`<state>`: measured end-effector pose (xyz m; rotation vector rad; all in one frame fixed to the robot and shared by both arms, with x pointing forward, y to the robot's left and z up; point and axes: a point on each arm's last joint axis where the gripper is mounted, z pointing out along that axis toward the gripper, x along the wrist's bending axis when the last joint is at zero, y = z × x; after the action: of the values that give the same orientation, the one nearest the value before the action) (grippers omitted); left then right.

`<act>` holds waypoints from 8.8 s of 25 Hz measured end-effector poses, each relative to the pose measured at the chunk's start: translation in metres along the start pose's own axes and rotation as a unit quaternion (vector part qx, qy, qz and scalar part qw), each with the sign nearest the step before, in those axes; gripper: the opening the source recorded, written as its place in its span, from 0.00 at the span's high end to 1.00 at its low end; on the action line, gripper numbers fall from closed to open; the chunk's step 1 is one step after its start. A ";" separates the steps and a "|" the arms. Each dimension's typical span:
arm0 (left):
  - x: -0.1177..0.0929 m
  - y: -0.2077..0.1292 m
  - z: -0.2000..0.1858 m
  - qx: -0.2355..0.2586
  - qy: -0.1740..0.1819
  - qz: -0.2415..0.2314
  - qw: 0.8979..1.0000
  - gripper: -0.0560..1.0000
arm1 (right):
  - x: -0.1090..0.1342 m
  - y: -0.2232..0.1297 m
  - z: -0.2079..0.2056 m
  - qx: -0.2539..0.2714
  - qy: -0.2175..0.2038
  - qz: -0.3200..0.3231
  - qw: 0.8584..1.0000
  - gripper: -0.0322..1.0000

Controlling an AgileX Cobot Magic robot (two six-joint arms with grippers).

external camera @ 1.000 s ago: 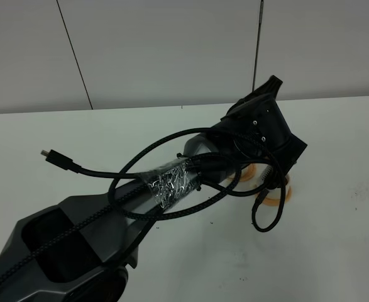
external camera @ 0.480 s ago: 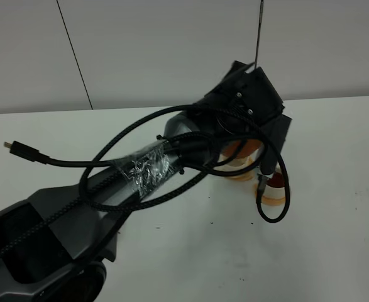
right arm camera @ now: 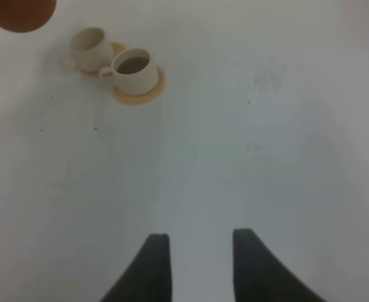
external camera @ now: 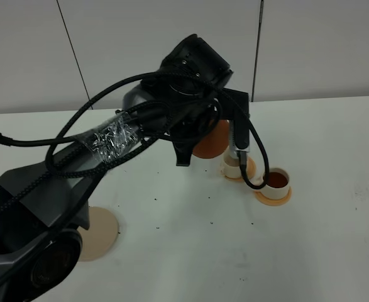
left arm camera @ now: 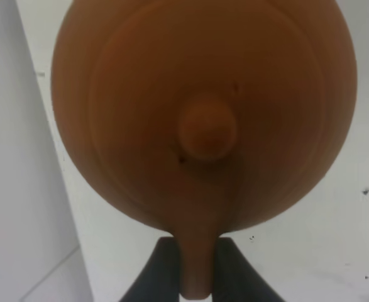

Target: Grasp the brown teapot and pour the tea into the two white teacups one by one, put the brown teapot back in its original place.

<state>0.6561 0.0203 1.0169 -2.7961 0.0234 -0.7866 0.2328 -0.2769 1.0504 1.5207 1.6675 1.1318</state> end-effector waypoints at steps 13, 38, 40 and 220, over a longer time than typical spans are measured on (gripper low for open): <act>0.004 0.005 0.023 0.004 0.031 0.094 0.995 0.78 | 0.000 0.000 0.000 0.000 0.000 0.000 1.000 0.74; 0.005 0.025 0.054 0.049 0.116 0.222 0.967 0.78 | 0.000 0.000 0.000 0.000 0.000 0.000 1.000 0.74; 0.005 0.026 0.052 0.052 0.121 0.227 0.965 0.78 | 0.000 0.000 0.000 0.000 0.000 0.000 1.000 0.74; -0.006 0.068 0.036 0.148 0.226 0.400 0.876 0.79 | 0.000 0.000 0.000 0.000 0.000 0.000 1.000 0.74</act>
<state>0.6729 -0.0369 0.9682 -1.9569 0.9750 -1.0506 0.2328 -0.2768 1.0504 1.5208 1.6677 1.1330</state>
